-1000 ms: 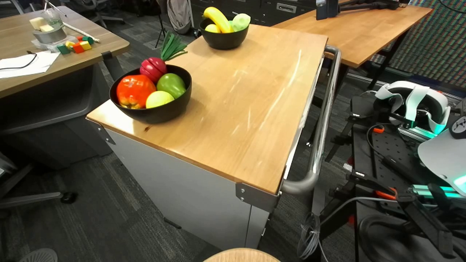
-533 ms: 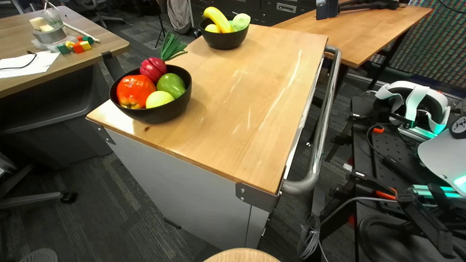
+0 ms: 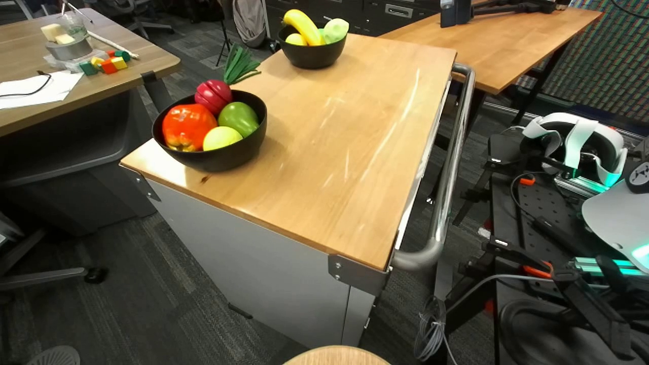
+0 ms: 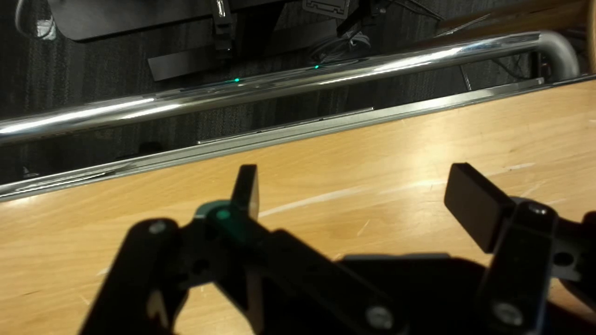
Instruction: Take the plastic fruits and vegetables and place them on the table
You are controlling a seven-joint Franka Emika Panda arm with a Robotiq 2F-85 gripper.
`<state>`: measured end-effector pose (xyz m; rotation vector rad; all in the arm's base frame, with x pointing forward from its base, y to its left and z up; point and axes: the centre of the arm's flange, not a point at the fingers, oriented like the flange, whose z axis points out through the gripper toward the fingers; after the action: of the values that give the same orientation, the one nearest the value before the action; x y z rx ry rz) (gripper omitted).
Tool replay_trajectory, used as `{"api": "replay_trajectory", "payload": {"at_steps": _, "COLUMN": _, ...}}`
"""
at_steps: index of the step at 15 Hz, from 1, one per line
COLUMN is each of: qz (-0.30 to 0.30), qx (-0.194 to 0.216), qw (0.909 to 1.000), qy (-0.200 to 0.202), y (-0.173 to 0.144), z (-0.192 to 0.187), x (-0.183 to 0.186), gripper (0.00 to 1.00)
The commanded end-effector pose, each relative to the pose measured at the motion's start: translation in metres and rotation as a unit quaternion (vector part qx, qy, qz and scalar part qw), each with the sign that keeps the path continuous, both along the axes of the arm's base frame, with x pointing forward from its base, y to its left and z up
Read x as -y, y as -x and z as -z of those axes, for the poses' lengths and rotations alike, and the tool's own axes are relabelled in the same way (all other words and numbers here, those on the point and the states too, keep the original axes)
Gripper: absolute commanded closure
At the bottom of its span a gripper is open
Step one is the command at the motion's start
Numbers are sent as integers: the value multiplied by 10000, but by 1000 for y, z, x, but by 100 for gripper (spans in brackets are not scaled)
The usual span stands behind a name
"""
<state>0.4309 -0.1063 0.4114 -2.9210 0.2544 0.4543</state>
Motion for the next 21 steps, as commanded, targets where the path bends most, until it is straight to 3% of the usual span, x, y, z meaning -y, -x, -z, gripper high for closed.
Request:
{"api": "replay_trajectory", "payload": {"at_steps": 1, "qz": 0, "qx": 0, "qw": 10000, "qy": 0, "y": 0, "z": 0, "x": 0, "gripper": 0}}
{"api": "replay_trajectory", "payload": {"at_steps": 7, "qz": 0, "qx": 0, "qw": 10000, "qy": 0, "y": 0, "z": 0, "x": 0, "gripper": 0}}
{"api": "replay_trajectory", "payload": {"at_steps": 8, "qz": 167, "qx": 552, "qw": 9983, "qy": 52, "y": -3, "z": -9, "x": 0, "gripper": 0}}
{"api": "replay_trajectory", "payload": {"at_steps": 14, "qz": 221, "qx": 2019, "qw": 9786, "qy": -330, "y": -45, "z": -70, "x": -21, "gripper": 0}}
{"api": "replay_trajectory", "payload": {"at_steps": 15, "qz": -52, "qx": 1791, "qw": 9806, "qy": -794, "y": -54, "z": -78, "x": -25, "gripper": 0}}
{"api": "replay_trajectory", "payload": {"at_steps": 16, "qz": 221, "qx": 1717, "qw": 9842, "qy": -373, "y": -38, "z": -59, "x": -17, "gripper": 0}}
{"api": "replay_trajectory", "payload": {"at_steps": 20, "qz": 8, "qx": 1803, "qw": 9815, "qy": -640, "y": -45, "z": -71, "x": -30, "gripper": 0}}
{"api": "replay_trajectory", "payload": {"at_steps": 21, "qz": 96, "qx": 2102, "qw": 9763, "qy": -513, "y": -41, "z": -66, "x": -31, "gripper": 0}}
